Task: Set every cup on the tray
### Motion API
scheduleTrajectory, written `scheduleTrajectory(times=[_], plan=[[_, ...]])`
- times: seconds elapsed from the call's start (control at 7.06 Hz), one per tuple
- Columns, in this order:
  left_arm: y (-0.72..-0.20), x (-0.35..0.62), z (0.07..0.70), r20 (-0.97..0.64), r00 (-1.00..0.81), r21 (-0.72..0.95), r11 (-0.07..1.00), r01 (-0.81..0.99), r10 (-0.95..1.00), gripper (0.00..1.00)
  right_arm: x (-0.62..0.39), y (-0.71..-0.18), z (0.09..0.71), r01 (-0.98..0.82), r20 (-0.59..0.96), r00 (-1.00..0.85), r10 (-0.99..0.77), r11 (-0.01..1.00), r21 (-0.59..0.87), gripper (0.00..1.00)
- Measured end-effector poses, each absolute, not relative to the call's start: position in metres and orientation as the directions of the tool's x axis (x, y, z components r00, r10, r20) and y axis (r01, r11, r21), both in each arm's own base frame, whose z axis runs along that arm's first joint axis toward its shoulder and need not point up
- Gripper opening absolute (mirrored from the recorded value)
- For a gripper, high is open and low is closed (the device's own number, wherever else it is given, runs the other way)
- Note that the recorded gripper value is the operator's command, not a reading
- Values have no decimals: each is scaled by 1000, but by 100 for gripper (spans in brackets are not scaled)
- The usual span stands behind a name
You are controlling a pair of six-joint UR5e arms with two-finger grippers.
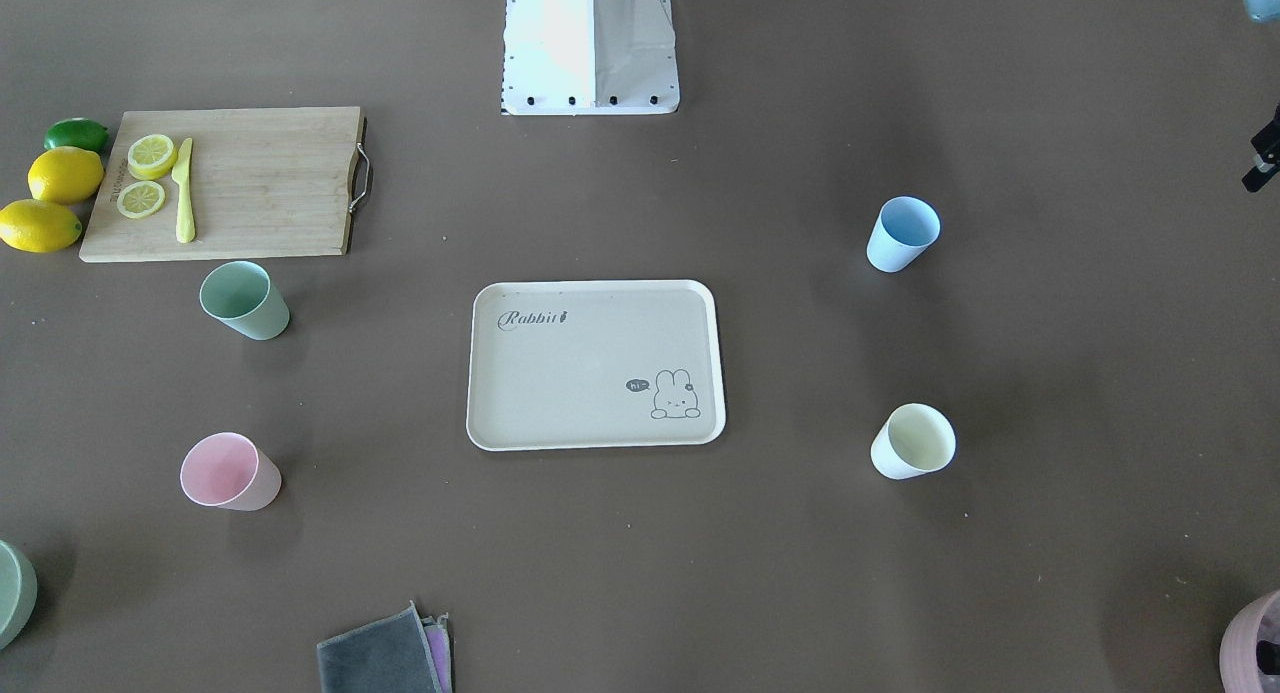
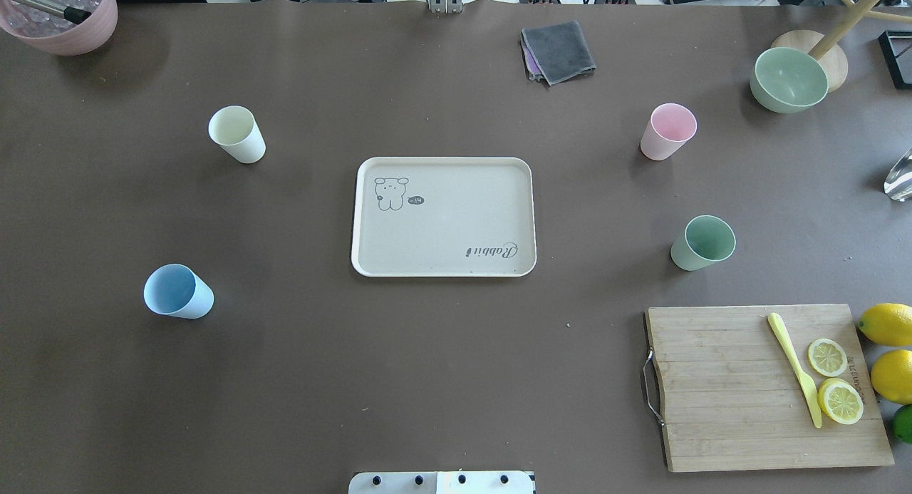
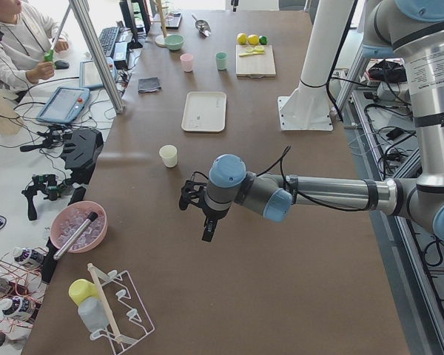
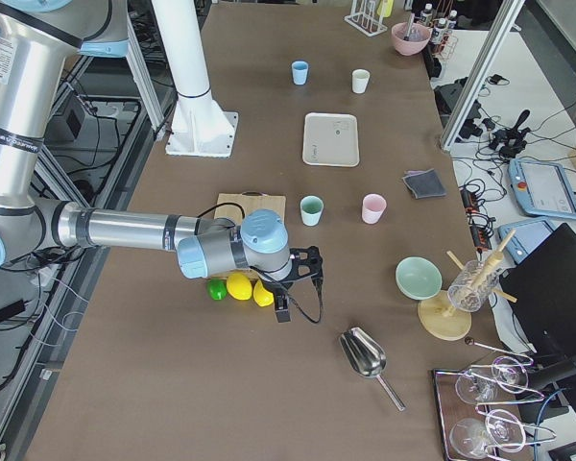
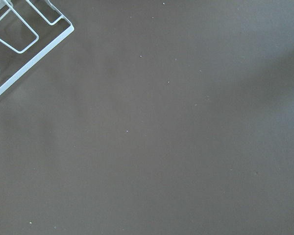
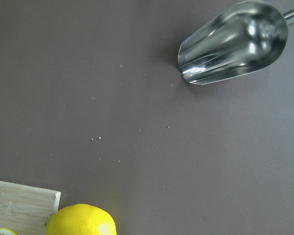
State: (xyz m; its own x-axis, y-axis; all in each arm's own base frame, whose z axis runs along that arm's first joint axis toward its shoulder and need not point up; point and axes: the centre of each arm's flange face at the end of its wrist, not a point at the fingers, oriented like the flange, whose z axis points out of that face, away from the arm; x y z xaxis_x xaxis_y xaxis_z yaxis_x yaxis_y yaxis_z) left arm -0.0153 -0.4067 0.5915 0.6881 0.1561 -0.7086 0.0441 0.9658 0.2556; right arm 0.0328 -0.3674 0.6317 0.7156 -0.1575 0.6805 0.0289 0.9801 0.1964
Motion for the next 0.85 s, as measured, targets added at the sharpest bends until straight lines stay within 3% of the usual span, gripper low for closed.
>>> scheduleTrajectory(times=[0.85], plan=[[-404,-12,596,-731,664,238,970,36,155,98,32,-370,628,33,682,709,-178,975,220,100]])
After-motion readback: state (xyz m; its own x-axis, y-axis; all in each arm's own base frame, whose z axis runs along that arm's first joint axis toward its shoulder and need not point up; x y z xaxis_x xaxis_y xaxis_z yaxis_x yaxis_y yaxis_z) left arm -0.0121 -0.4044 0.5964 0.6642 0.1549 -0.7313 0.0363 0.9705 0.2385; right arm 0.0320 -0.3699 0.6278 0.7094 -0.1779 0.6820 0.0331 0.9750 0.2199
